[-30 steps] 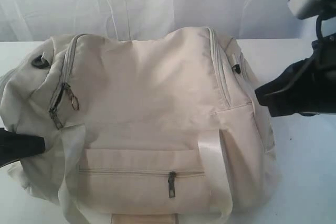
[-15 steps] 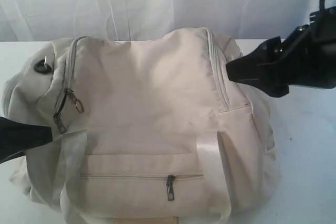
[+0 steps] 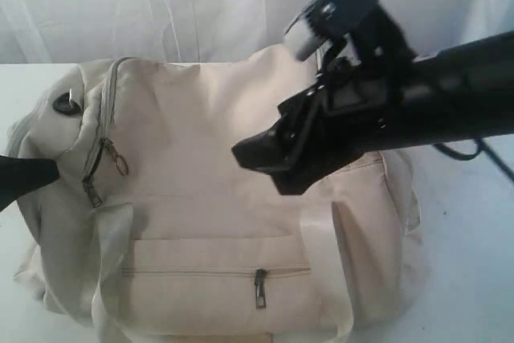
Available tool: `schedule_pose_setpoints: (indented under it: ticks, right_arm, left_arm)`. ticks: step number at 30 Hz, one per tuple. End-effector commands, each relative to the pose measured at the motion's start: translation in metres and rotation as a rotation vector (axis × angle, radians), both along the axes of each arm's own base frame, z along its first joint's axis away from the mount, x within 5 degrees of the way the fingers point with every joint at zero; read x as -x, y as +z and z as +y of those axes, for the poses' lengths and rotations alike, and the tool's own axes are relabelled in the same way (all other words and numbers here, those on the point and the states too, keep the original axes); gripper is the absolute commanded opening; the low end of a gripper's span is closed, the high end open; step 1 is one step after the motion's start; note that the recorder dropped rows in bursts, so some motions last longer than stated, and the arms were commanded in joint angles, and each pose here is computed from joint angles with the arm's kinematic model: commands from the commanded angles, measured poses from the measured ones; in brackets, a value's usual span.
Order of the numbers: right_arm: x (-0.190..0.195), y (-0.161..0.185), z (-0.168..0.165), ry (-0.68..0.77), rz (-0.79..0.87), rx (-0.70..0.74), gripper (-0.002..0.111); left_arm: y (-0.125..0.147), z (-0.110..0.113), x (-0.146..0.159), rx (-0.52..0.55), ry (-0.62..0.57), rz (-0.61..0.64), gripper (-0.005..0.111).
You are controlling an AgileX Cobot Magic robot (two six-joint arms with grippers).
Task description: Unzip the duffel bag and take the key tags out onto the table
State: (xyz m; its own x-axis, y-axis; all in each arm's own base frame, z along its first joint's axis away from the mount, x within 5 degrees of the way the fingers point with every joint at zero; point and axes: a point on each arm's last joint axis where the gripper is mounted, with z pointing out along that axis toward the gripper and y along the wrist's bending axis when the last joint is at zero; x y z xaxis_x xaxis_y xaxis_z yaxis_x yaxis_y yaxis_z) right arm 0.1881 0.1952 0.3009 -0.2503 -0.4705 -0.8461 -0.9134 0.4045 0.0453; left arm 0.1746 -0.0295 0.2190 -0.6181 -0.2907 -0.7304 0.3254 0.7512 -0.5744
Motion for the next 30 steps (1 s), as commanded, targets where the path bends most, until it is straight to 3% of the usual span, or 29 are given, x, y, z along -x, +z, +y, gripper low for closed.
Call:
schedule_pose_setpoints:
  ticks: [1,7,12,22,24,30]
  right_arm:
    - [-0.013,-0.021,0.03,-0.054,-0.073,0.027,0.069]
    - [-0.019,-0.036,0.088,0.075,-0.111,0.063,0.063]
    - [-0.034,-0.052,0.141,0.056,-0.142,0.057,0.063]
    - [-0.03,-0.084,0.165,0.088,-0.127,0.11,0.063]
    - [-0.03,-0.087,0.169,0.081,-0.136,0.113,0.063]
    - [-0.031,-0.096,0.181,0.059,-0.165,0.121,0.062]
  left_arm:
    - [0.002,0.006,-0.004,-0.053,0.065,-0.033,0.059]
    - [0.003,0.004,-0.003,-0.063,0.033,-0.053,0.059]
    - [0.002,0.005,-0.004,-0.077,0.048,-0.048,0.059]
    - [0.0,0.008,-0.004,-0.113,0.059,-0.037,0.059]
    - [-0.001,0.008,-0.004,-0.118,0.066,-0.034,0.05]
    - [-0.004,0.011,-0.004,-0.174,0.071,-0.021,0.007]
